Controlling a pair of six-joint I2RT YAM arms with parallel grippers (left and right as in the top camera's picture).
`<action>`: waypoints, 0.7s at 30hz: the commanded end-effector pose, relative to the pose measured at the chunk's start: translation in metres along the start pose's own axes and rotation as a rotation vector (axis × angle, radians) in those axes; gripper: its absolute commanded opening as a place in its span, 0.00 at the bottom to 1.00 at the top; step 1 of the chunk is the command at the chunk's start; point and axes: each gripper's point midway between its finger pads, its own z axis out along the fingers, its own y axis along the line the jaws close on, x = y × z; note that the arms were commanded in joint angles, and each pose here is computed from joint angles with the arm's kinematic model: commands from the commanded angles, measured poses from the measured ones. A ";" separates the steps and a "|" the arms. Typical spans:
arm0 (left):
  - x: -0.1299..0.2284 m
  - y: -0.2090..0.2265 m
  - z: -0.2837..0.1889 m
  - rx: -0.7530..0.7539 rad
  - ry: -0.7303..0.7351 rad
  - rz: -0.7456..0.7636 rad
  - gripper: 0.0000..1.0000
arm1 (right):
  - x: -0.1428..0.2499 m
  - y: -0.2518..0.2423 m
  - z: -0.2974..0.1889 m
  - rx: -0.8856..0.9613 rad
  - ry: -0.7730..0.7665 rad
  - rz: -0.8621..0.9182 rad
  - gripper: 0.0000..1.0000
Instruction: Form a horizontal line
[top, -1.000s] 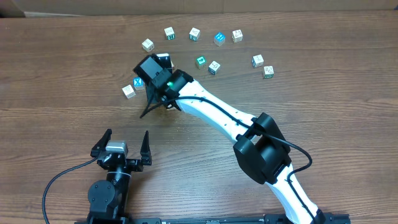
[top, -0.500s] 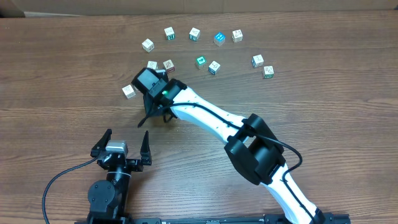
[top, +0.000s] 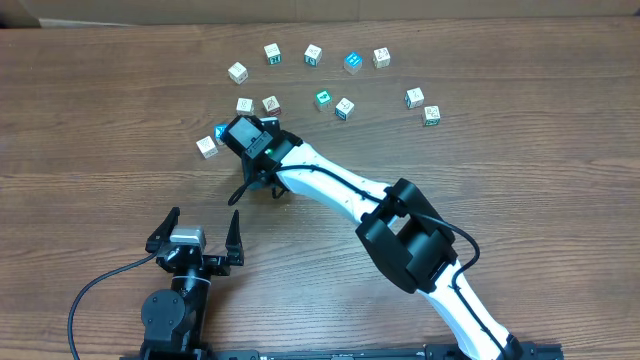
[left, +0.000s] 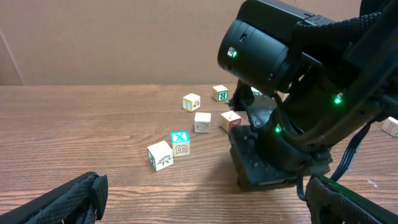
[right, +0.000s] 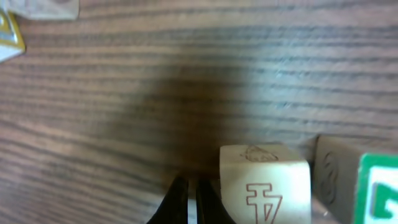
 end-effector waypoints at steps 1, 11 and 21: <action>-0.001 -0.001 0.000 0.000 -0.008 0.019 1.00 | -0.004 -0.005 0.002 0.016 -0.019 0.014 0.04; -0.001 -0.001 0.000 0.000 -0.008 0.019 1.00 | -0.012 -0.010 0.001 0.046 -0.059 0.016 0.04; -0.001 -0.001 0.000 0.000 -0.008 0.019 1.00 | -0.014 -0.014 0.001 0.068 -0.072 0.016 0.07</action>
